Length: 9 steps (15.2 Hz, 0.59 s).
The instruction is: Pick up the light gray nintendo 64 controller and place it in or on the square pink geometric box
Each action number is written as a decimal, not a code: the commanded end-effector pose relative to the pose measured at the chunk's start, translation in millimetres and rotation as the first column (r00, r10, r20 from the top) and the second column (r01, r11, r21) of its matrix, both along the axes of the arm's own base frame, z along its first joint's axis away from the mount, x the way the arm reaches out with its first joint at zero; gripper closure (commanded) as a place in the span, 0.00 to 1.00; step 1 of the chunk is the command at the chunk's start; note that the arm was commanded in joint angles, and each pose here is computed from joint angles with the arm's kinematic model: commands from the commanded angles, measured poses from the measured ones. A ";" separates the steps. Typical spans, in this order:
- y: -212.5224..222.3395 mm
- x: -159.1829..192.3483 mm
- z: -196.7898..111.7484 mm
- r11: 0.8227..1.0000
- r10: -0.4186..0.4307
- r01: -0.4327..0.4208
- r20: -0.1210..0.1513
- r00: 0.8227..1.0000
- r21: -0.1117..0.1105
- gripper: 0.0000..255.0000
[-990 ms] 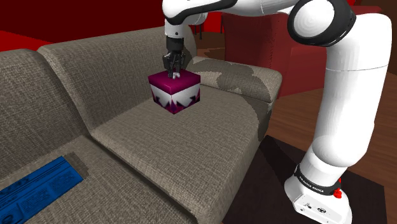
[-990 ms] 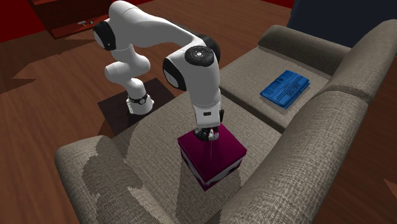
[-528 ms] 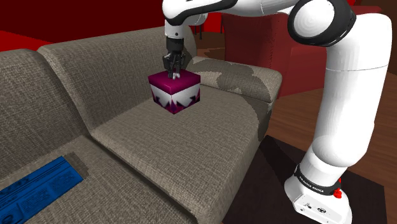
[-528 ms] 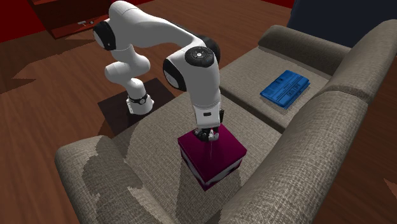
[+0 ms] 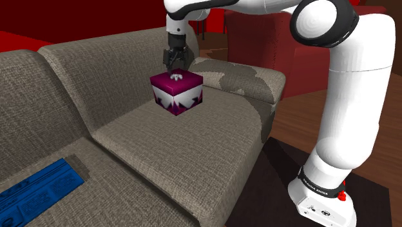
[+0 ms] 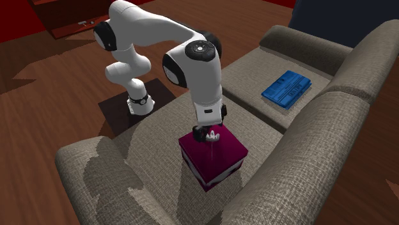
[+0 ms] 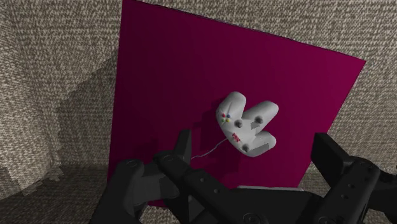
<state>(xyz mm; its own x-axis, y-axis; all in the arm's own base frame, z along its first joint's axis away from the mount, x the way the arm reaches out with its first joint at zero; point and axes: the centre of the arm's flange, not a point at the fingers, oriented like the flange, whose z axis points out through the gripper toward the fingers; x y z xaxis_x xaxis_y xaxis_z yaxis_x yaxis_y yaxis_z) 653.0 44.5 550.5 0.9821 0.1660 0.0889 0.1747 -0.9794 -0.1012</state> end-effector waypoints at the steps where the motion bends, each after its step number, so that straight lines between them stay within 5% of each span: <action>1: -2.9 -3.9 22.1 1.000 0.000 0.000 -0.001 1.000 0.000 0.00; 9: -4.1 -4.7 32.4 1.000 0.000 0.000 -0.001 1.000 0.000 0.00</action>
<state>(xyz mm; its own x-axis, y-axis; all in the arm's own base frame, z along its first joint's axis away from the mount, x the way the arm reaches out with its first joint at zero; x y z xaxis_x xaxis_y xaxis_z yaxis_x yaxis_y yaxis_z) 648.4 40.4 582.8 0.9822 0.1660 0.0881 0.1746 -0.9794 -0.1012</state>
